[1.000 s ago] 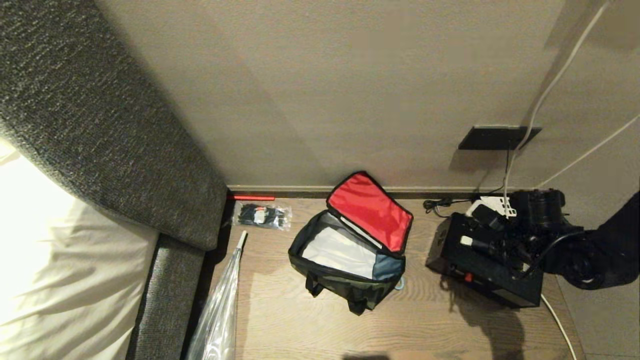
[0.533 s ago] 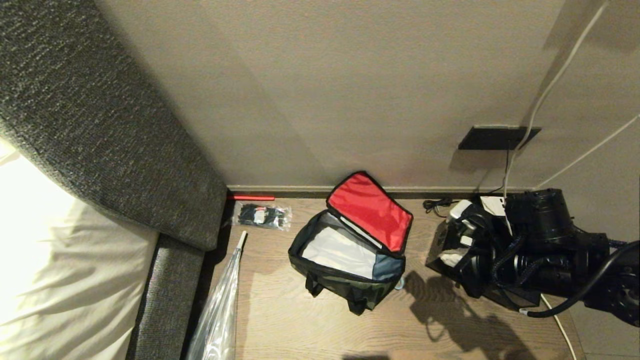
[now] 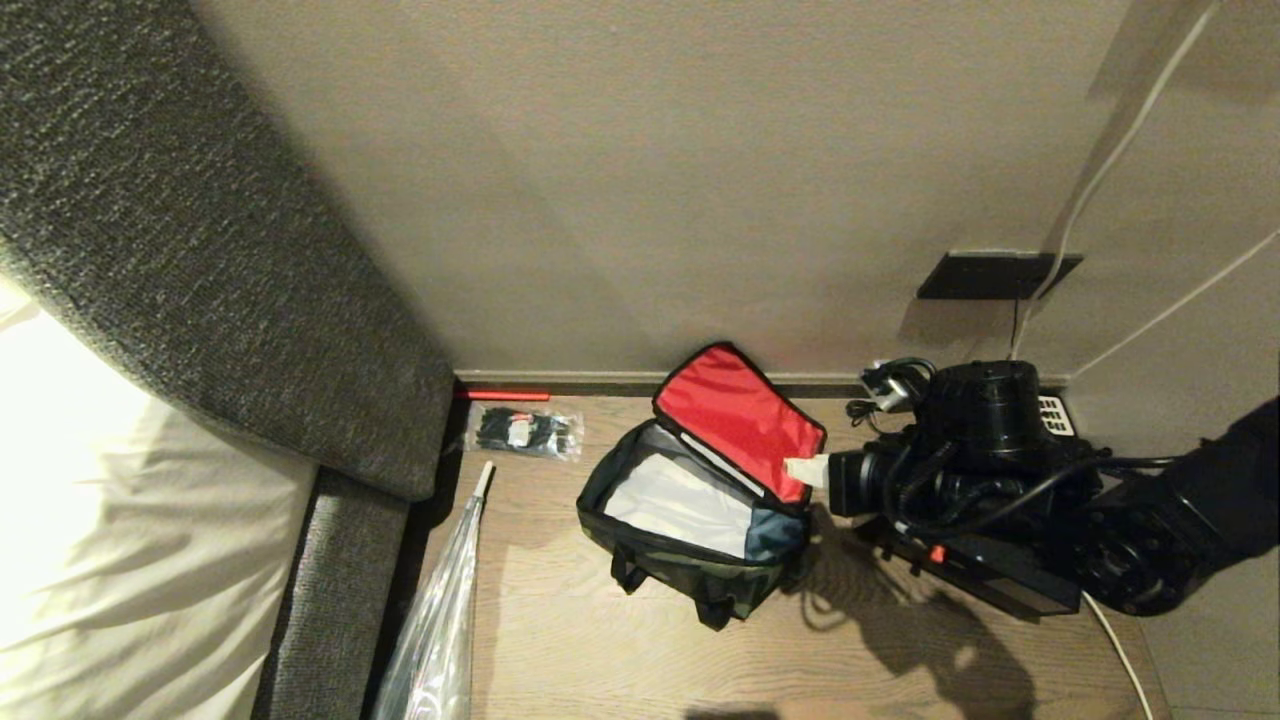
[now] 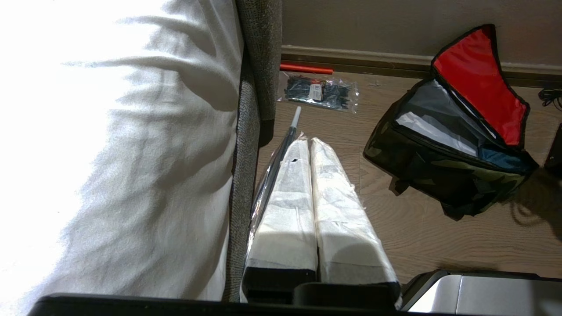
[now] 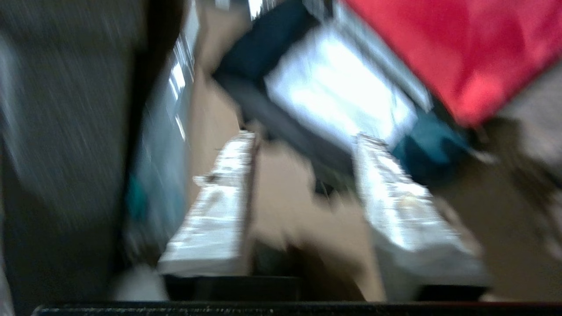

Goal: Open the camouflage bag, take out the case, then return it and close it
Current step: Grip the handle again

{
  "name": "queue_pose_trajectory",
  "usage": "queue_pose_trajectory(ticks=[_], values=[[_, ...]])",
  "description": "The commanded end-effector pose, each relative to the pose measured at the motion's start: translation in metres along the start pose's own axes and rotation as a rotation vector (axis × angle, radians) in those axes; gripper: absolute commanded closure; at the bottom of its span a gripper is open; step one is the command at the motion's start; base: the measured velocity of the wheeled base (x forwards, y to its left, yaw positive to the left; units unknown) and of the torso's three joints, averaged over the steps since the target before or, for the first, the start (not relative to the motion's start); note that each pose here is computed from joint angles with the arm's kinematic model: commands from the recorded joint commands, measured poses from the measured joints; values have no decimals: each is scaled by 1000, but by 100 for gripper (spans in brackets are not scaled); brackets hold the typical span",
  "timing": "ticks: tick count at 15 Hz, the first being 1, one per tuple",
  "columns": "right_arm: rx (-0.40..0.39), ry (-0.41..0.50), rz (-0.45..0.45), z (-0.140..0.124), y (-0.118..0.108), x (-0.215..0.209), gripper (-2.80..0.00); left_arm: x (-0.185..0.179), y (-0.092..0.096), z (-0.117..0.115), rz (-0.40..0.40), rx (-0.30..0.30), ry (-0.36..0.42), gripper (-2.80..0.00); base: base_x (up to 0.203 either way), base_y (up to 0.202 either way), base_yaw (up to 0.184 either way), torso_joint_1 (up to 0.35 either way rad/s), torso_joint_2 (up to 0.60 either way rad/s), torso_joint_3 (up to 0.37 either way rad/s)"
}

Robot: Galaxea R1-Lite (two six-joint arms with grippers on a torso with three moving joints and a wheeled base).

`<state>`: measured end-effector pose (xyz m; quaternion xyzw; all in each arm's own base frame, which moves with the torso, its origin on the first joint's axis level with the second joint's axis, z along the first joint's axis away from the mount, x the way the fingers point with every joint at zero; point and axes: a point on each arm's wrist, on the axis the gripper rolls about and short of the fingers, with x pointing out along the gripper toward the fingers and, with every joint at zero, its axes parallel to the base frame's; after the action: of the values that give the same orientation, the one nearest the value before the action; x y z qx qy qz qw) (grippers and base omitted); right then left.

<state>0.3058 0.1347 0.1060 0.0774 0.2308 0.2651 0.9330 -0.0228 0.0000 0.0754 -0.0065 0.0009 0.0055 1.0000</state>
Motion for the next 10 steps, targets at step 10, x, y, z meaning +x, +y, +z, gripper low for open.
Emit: queue_pose_trajectory(ticks=[10], values=[[507,70,-323,-77,-47,109,-280,0,0,-1,0,-1,1,0,0,0,0,0,0,0]])
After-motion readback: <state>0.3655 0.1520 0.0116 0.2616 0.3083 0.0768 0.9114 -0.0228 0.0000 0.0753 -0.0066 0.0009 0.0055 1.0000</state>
